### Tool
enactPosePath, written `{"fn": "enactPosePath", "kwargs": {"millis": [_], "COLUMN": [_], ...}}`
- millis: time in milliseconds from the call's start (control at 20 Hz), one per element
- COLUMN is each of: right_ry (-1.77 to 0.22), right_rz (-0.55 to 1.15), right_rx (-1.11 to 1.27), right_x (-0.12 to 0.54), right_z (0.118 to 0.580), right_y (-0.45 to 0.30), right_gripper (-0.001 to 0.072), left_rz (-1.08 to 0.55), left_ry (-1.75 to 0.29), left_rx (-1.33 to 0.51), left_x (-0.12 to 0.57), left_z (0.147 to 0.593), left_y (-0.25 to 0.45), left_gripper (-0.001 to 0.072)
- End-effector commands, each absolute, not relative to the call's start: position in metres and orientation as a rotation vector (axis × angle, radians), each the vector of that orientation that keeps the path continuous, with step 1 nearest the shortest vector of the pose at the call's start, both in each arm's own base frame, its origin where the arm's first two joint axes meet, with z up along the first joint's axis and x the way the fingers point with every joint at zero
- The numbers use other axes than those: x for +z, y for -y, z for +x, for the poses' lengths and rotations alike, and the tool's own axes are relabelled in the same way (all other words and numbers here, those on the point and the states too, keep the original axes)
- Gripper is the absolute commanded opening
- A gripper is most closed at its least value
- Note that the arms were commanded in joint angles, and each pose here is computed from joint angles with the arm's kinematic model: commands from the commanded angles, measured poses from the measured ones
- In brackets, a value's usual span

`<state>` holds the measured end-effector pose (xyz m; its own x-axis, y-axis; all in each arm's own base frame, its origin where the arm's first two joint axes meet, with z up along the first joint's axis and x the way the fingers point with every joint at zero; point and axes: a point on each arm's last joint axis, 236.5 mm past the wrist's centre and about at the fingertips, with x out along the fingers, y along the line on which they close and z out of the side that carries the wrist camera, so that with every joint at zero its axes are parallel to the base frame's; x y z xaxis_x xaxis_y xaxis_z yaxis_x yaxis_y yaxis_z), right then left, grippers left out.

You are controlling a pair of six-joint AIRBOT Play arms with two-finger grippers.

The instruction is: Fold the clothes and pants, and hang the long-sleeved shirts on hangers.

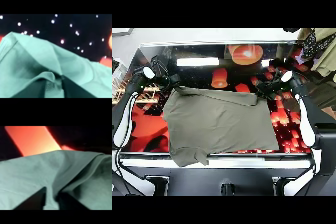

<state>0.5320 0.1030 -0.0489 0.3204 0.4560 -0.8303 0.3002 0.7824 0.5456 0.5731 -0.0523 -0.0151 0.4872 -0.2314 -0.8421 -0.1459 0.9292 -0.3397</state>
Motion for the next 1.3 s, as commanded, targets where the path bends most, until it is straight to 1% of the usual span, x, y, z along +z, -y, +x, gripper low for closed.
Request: {"fn": "enactPosePath", "kwargs": {"millis": [0,50,150,200,300,350,450,550,650,700,800,900,1050,1250], "right_ry": [-1.278,-1.296,-1.337,-1.348,-1.366,-1.372,-1.411,-1.498,-1.626,-1.663,-1.727,-1.754,-1.771,-1.777], "right_rz": [0.680,0.641,0.610,0.606,0.622,0.670,0.731,0.802,0.792,0.798,0.799,0.804,0.820,0.836], "right_rx": [0.221,0.249,0.279,0.285,0.274,0.239,0.205,0.163,0.130,0.124,0.116,0.109,0.104,0.115], "right_x": [-0.024,-0.012,0.010,0.019,0.026,0.024,0.008,-0.016,-0.042,-0.051,-0.062,-0.069,-0.078,-0.088], "right_z": [0.523,0.511,0.480,0.465,0.426,0.407,0.360,0.311,0.267,0.253,0.231,0.221,0.213,0.204], "right_y": [-0.089,-0.071,-0.032,-0.013,0.019,0.030,0.040,0.036,0.028,0.023,0.019,0.015,0.010,0.002], "right_gripper": [0.0431,0.0482,0.0484,0.0484,0.0485,0.0485,0.0484,0.0484,0.0484,0.0484,0.0484,0.0484,0.0484,0.0483], "left_rz": [-0.355,-0.321,-0.270,-0.339,-0.411,-0.437,-0.481,-0.542,-0.596,-0.619,-0.661,-0.685,-0.703,-0.704], "left_ry": [-1.122,-1.124,-1.143,-1.120,-1.066,-1.066,-1.094,-1.139,-1.164,-1.174,-1.208,-1.233,-1.282,-1.289], "left_rx": [-0.073,-0.090,-0.124,-0.130,-0.180,-0.161,-0.110,-0.053,0.003,0.027,0.060,0.075,0.068,0.066], "left_x": [0.004,0.020,0.050,0.066,0.094,0.097,0.089,0.068,0.045,0.034,0.013,-0.001,-0.014,-0.015], "left_z": [0.558,0.551,0.526,0.519,0.501,0.487,0.452,0.408,0.369,0.352,0.324,0.307,0.296,0.294], "left_y": [0.033,0.023,0.004,-0.002,-0.011,-0.021,-0.037,-0.046,-0.050,-0.051,-0.048,-0.045,-0.037,-0.036], "left_gripper": [0.0266,0.0266,0.0266,0.0266,0.0266,0.0266,0.0266,0.0265,0.0265,0.0265,0.0265,0.0265,0.0265,0.0265]}}
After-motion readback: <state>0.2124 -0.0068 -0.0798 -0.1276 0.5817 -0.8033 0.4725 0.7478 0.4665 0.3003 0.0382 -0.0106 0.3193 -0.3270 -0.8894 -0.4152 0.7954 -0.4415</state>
